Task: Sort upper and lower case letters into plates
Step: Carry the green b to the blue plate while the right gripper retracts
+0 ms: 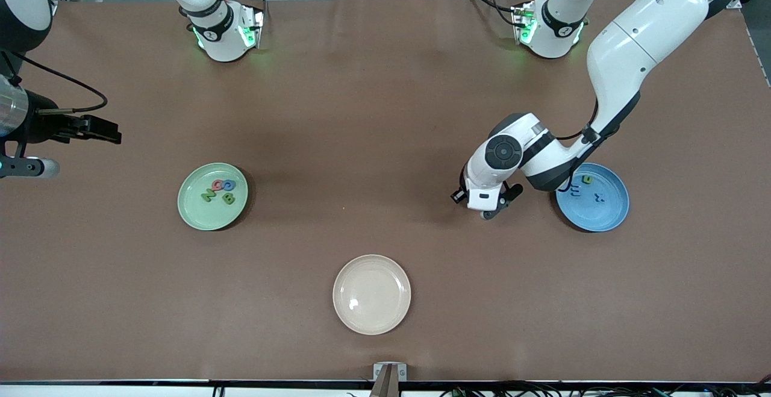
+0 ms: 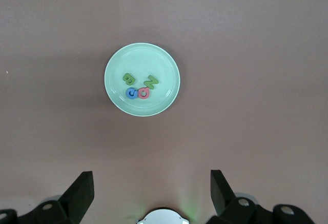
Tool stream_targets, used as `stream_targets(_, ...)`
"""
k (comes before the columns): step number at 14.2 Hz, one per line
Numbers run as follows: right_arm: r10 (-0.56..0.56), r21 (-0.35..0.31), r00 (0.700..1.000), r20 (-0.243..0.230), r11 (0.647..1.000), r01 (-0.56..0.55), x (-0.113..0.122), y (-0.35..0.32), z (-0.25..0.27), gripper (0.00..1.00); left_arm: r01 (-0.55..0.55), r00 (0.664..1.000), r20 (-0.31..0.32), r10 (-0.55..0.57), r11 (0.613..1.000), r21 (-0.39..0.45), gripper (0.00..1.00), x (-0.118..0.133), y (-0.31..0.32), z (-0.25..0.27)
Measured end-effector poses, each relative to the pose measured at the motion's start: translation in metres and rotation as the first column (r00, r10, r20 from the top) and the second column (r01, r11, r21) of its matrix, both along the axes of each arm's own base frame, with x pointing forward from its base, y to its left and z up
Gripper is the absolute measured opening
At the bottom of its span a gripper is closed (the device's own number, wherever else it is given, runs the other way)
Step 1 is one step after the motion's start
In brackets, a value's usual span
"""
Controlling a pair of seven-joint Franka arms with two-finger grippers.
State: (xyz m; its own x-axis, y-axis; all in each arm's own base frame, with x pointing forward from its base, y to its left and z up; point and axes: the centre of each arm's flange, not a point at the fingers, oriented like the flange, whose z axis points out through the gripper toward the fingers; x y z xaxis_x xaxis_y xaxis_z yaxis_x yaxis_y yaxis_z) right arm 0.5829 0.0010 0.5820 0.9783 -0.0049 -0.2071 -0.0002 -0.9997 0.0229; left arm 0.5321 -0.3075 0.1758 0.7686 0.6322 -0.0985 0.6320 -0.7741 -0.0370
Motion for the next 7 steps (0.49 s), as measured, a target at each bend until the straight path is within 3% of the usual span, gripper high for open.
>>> stream_targets(3, 0.008, 0.002, 1.000, 0.003, 1.000, -0.008, -0.001, -0.003, 0.002, 1.00, 0.002, 1.000, 0.002, -0.002, 1.000, 0.000, 0.36, 0.000, -0.001, 0.001)
stream_targets(7, 0.015, 0.003, 0.999, 0.036, 1.000, -0.016, -0.011, -0.013, 0.007, 1.00, 0.003, 1.000, 0.002, -0.003, 1.000, 0.000, 0.36, 0.000, -0.001, 0.002)
